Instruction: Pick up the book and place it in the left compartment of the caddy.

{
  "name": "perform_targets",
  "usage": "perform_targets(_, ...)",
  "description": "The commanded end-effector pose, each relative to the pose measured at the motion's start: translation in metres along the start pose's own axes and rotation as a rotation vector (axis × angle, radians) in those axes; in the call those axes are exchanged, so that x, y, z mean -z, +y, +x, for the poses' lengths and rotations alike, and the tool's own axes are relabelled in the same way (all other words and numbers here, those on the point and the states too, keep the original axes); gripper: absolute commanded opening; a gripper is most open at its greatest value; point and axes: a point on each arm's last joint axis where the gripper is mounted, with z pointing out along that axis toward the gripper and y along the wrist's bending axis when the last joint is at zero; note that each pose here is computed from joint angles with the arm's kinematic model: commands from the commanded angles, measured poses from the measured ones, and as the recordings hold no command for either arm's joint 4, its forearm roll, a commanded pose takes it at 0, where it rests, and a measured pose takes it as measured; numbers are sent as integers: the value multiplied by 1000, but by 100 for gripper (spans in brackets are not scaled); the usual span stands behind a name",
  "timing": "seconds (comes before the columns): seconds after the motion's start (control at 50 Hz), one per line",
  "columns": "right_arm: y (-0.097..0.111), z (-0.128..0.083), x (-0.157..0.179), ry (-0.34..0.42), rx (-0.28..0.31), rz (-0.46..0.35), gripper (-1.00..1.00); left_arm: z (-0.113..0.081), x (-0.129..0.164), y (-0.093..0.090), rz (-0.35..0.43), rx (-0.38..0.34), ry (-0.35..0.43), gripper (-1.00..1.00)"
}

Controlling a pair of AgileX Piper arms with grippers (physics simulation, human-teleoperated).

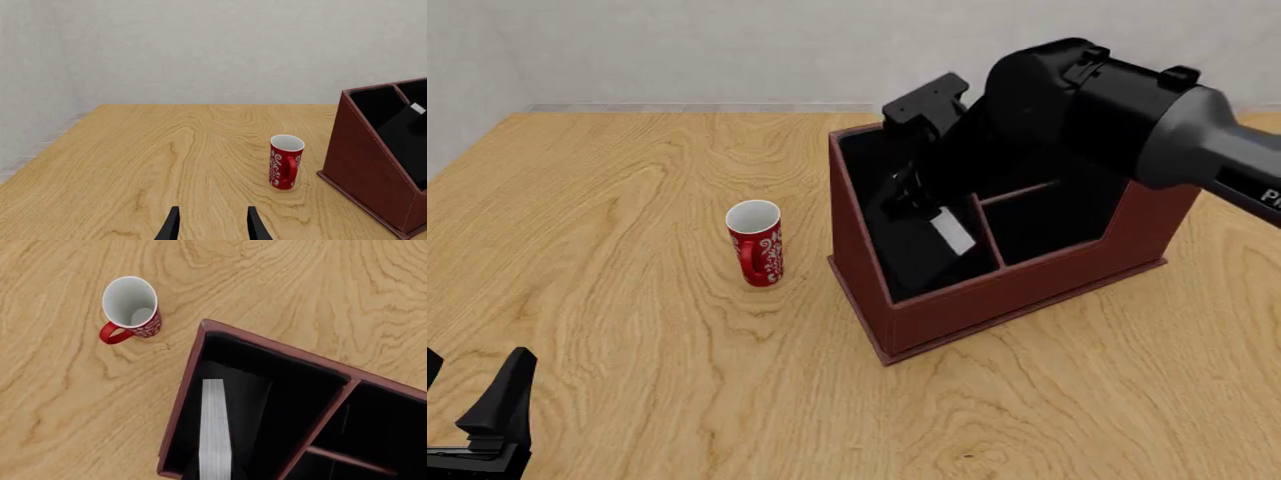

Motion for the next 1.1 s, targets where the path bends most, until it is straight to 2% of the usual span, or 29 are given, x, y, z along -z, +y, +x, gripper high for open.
perform_targets(0.02,-2,0,-2,-13,-27,6,-100,0,0,0,0,0,0,100)
perform_targets(0.24,-4,-3,1,-24,-23,10,-100,0,0,0,0,0,0,100)
perform_targets(0.26,-2,-3,1,-22,-22,7,100,0,0,0,0,0,0,100)
perform_targets(0.8,-9,-8,9,-25,-12,18,100,0,0,0,0,0,0,100)
perform_targets(1.1,-22,-16,49,-56,4,44,100,0,0,0,0,0,0,100)
